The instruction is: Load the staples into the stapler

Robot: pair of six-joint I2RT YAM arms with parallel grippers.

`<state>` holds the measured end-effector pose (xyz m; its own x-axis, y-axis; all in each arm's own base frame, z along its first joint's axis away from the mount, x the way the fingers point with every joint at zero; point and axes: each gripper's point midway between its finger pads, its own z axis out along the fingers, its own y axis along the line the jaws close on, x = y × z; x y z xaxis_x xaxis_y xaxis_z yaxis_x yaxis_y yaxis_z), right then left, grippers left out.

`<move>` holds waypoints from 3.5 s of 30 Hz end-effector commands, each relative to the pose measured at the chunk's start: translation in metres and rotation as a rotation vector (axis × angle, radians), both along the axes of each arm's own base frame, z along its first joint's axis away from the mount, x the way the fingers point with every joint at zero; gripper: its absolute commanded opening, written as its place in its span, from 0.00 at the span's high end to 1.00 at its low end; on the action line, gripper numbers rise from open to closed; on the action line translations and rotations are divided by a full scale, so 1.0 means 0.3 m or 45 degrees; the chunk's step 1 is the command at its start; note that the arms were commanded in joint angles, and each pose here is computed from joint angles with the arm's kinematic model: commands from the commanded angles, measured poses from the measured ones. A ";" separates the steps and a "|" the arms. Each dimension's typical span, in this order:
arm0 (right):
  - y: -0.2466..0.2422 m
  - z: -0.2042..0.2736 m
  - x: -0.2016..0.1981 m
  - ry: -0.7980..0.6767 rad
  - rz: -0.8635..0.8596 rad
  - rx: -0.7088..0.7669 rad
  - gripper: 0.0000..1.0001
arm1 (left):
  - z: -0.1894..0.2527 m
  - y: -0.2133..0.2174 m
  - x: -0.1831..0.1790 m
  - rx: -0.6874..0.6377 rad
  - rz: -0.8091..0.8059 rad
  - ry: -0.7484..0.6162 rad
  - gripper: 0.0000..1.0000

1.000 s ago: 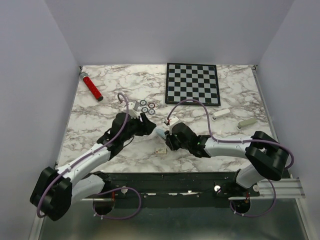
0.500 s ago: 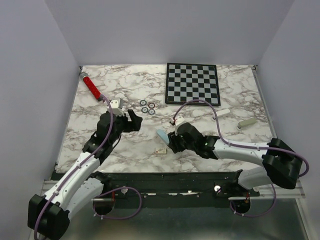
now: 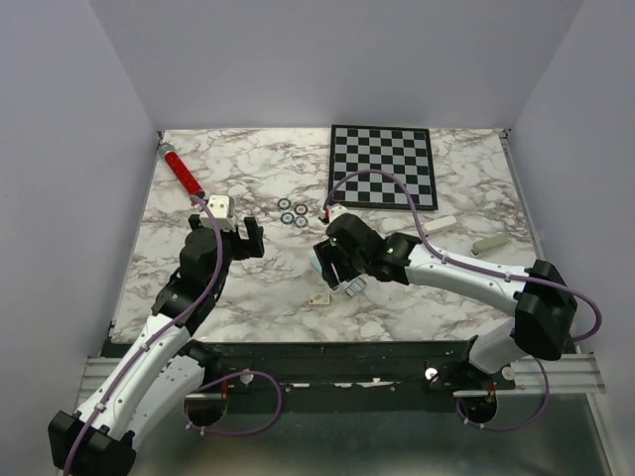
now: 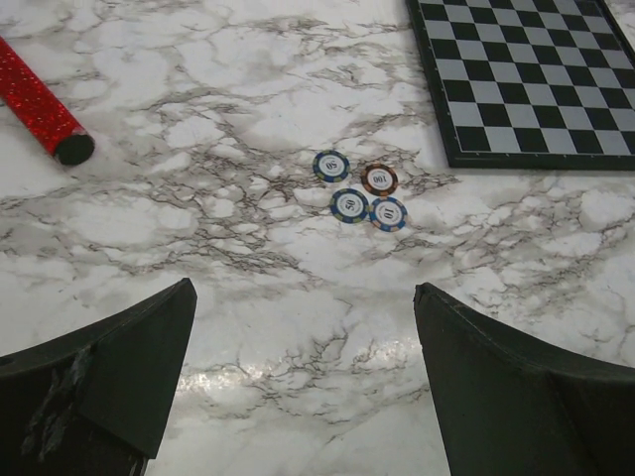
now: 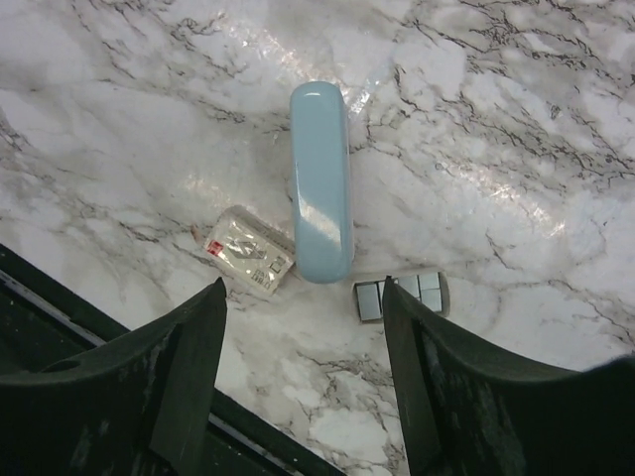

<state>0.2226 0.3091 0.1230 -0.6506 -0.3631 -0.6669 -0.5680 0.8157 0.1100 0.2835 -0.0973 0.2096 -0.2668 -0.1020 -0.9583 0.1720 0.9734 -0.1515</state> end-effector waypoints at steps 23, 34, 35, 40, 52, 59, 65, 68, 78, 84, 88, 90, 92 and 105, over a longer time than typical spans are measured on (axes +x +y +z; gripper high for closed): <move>0.013 -0.273 0.008 0.276 0.033 -0.470 0.54 | 0.013 0.087 0.009 0.027 0.185 -0.060 0.01; -0.033 -0.393 -0.002 0.256 0.004 -0.491 0.83 | 0.005 0.066 0.011 0.025 0.148 -0.052 0.01; -0.035 -0.402 -0.003 0.257 0.002 -0.492 0.83 | 0.007 0.065 0.011 0.022 0.147 -0.053 0.01; -0.031 -0.407 -0.004 0.258 -0.003 -0.480 0.86 | -0.001 0.061 0.011 0.026 0.141 -0.045 0.01; 0.047 -0.236 0.168 0.138 -0.003 -0.459 0.83 | 0.007 0.062 0.006 0.019 0.140 -0.053 0.01; 0.100 -0.237 0.350 0.118 -0.043 -0.416 0.82 | 0.006 0.058 0.005 0.017 0.134 -0.050 0.01; 0.090 -0.243 0.483 0.129 -0.086 -0.435 0.78 | 0.008 0.052 0.004 0.017 0.124 -0.054 0.01; 0.083 -0.233 0.493 0.132 -0.088 -0.454 0.78 | 0.010 0.050 0.003 0.017 0.120 -0.056 0.01; -0.011 -0.263 0.449 0.203 -0.181 -0.490 0.73 | 0.013 0.043 0.005 0.014 0.108 -0.062 0.01; 0.007 -0.187 0.434 0.206 -0.218 -0.395 0.45 | 0.011 0.045 0.004 0.015 0.112 -0.061 0.01; -0.004 -0.095 0.435 0.169 -0.276 -0.325 0.26 | 0.013 0.043 0.003 0.014 0.108 -0.062 0.01; -0.033 -0.059 0.439 0.152 -0.320 -0.311 0.21 | 0.014 0.044 0.002 0.015 0.110 -0.065 0.01; -0.089 -0.013 0.435 0.137 -0.404 -0.282 0.16 | 0.019 0.046 0.001 0.013 0.112 -0.070 0.01; -0.787 -0.064 0.470 0.193 -1.293 -0.227 0.00 | 0.055 0.049 -0.015 0.000 0.108 -0.117 0.01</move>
<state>0.3669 0.1107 0.1186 -0.8205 0.1719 -0.5452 0.2467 0.9668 -0.0666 0.2809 -0.0807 0.2221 -0.1877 -0.1215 -0.9747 0.0869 0.9864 -0.1397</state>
